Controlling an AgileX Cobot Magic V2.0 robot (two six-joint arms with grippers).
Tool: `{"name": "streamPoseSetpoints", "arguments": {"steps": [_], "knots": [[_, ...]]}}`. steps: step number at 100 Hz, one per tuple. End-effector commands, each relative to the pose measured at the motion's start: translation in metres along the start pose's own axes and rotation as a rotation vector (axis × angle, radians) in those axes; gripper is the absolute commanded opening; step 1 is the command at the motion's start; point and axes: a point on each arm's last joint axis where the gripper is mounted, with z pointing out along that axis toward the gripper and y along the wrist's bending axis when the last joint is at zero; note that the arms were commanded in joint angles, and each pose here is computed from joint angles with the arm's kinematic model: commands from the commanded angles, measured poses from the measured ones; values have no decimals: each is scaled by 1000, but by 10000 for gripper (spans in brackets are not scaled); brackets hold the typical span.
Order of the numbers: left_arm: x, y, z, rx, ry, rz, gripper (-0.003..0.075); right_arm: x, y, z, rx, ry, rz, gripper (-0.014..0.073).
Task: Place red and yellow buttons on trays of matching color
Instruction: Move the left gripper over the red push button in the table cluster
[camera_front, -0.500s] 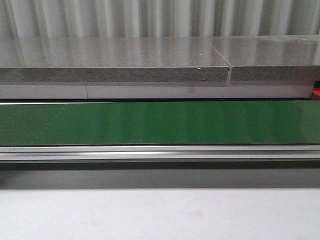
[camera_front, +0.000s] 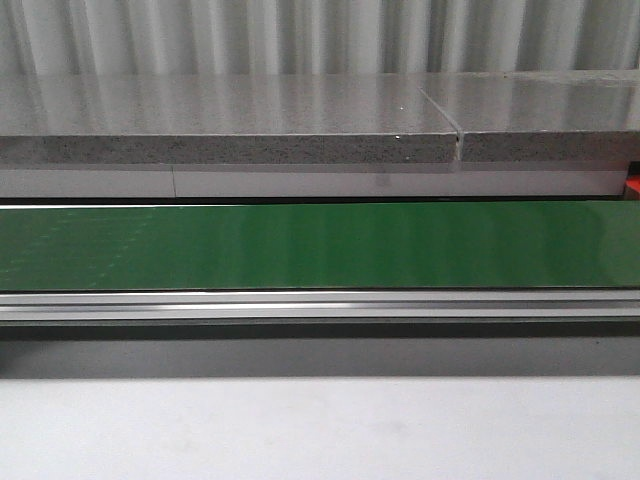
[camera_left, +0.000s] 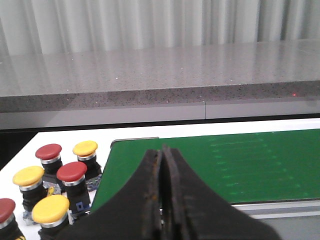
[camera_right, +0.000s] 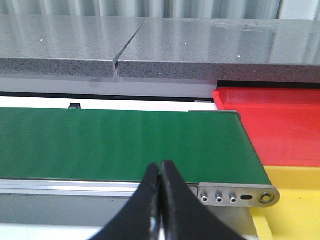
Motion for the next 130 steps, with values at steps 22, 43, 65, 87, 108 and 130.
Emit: {"name": "streamPoseSetpoints", "arguments": {"steps": [22,43,65,87,108,130], "knots": [[-2,-1,-2,-10,-147,95,-21,-13,0,-2,2,-104,-4,-106],[-26,4,-7,-24,-38,92,-21,-13,0,-2,2,-104,-4,-106],[-70,12,-14,-38,132,81,-21,-13,0,-2,2,-104,-4,-106],[-91,17,-2,-34,369,81,-21,-13,0,-2,2,-104,-4,-106],[-90,16,20,-27,484,29,-21,-13,0,-2,2,-104,-4,-106],[-83,15,43,-74,583,-152,22,-13,0,-2,2,-104,-4,-106]]}}
